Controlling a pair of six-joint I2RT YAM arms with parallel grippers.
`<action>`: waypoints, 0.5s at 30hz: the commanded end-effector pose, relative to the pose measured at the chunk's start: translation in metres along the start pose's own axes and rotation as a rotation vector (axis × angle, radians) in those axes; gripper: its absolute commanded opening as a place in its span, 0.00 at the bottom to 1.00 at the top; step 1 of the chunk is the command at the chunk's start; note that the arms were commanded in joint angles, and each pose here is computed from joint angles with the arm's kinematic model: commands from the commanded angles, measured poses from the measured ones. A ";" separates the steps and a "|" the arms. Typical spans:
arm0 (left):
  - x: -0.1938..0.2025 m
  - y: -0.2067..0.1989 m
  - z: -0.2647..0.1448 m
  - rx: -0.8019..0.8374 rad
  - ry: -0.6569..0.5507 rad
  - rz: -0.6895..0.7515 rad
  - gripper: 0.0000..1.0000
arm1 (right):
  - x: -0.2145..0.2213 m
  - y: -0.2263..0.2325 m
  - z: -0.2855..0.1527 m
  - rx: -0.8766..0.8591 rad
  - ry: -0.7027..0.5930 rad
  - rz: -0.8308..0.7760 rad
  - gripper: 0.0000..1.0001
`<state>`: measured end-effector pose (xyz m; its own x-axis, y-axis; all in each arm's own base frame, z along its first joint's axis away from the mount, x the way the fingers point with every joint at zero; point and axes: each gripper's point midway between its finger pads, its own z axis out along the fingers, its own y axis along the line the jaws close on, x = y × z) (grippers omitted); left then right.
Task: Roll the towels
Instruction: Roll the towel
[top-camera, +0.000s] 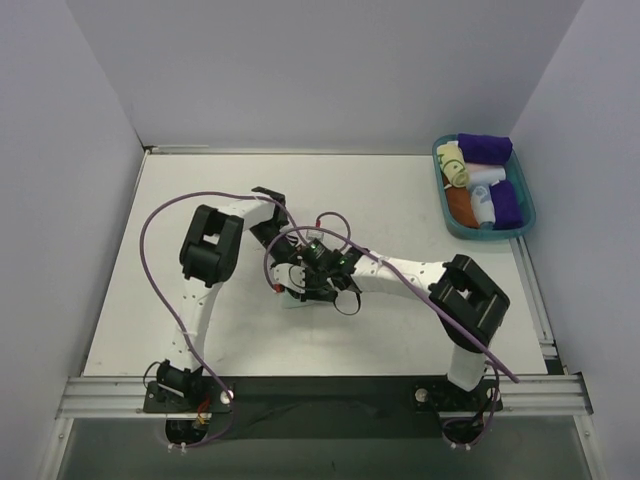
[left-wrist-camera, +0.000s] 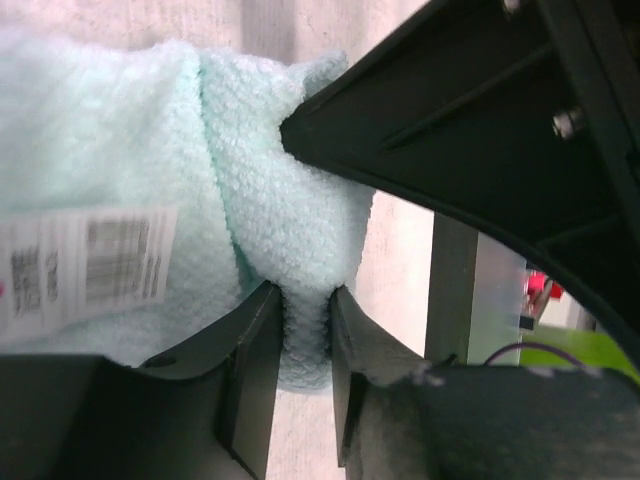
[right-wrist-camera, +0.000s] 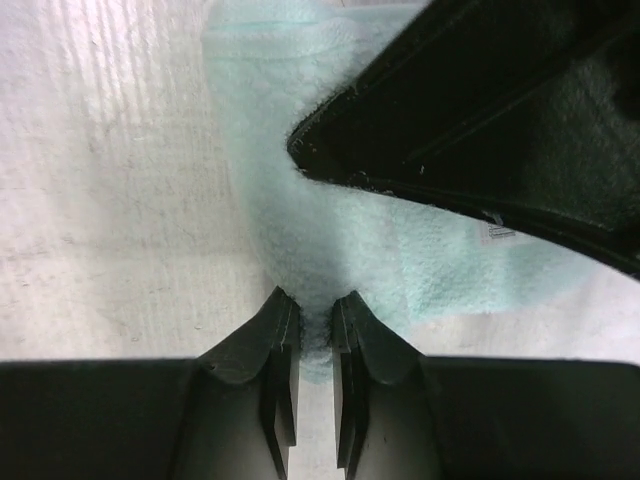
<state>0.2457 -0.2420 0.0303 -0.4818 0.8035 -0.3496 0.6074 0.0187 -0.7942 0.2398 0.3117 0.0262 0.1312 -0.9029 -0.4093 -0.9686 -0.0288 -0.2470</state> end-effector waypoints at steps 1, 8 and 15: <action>0.002 0.009 -0.020 -0.067 -0.066 0.113 0.35 | 0.023 0.059 0.000 -0.326 0.059 0.146 0.00; -0.004 -0.008 -0.081 -0.181 -0.308 0.138 0.63 | 0.015 0.082 -0.027 -0.564 0.070 0.403 0.00; 0.030 -0.030 -0.129 -0.335 -0.467 0.124 0.65 | 0.005 0.078 -0.024 -0.773 0.062 0.647 0.00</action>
<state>0.2895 -0.1454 0.0802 -0.6488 0.5149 -0.5603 0.7253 0.1956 -0.6601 0.1977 0.3146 0.0309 -0.3113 -0.8545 -0.4159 -0.8978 0.1209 0.4235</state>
